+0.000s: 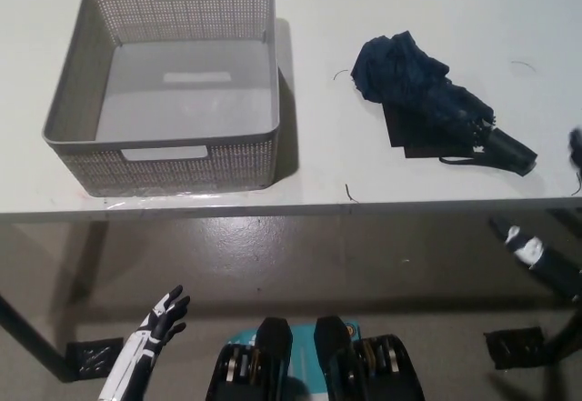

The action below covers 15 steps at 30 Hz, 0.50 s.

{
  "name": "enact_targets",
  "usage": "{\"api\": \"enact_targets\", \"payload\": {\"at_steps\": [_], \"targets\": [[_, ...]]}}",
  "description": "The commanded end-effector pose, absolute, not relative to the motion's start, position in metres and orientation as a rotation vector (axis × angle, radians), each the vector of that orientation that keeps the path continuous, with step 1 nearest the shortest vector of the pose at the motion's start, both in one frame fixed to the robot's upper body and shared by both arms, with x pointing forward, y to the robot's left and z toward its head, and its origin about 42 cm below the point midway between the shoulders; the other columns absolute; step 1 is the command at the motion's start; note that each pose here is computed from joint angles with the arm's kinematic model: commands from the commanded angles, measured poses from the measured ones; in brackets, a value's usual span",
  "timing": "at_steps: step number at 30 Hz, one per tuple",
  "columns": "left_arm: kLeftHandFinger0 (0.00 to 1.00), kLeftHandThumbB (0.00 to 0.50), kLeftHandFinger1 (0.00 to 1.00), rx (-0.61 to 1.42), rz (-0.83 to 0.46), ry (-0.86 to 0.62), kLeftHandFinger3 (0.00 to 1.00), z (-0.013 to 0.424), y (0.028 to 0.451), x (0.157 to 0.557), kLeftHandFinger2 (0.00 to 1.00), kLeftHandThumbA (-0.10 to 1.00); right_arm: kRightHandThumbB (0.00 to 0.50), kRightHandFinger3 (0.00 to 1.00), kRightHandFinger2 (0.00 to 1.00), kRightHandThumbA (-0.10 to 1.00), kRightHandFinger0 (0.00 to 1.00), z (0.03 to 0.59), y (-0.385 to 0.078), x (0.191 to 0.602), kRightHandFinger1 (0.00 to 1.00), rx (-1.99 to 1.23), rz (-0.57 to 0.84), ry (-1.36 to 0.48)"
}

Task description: Use the right hand to pick up a umbrella on the right side and place it into a container on the lft side

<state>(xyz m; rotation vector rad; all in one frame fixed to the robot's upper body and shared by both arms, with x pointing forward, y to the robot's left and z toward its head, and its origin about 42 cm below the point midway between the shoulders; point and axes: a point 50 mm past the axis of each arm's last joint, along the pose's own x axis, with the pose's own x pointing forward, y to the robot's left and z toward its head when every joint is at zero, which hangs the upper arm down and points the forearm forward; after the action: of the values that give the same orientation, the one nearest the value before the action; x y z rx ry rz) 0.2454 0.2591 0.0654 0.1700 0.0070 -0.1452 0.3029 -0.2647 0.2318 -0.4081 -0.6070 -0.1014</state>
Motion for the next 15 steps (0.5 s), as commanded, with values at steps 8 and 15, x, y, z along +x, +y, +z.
{"api": "enact_targets", "payload": {"at_steps": [8,15], "targets": [[1.00,0.059,1.00,0.198,-0.180,-0.120,1.00,0.083,0.266,0.243,1.00,1.00,0.463,1.00,1.00,1.00,1.00,0.459,-0.259,0.418,1.00,-1.059,-0.131,-0.559],[1.00,0.067,1.00,0.191,-0.188,-0.106,1.00,0.082,0.264,0.238,1.00,1.00,0.498,1.00,1.00,1.00,1.00,0.451,-0.227,0.501,1.00,-1.198,-0.002,-0.291]]}}
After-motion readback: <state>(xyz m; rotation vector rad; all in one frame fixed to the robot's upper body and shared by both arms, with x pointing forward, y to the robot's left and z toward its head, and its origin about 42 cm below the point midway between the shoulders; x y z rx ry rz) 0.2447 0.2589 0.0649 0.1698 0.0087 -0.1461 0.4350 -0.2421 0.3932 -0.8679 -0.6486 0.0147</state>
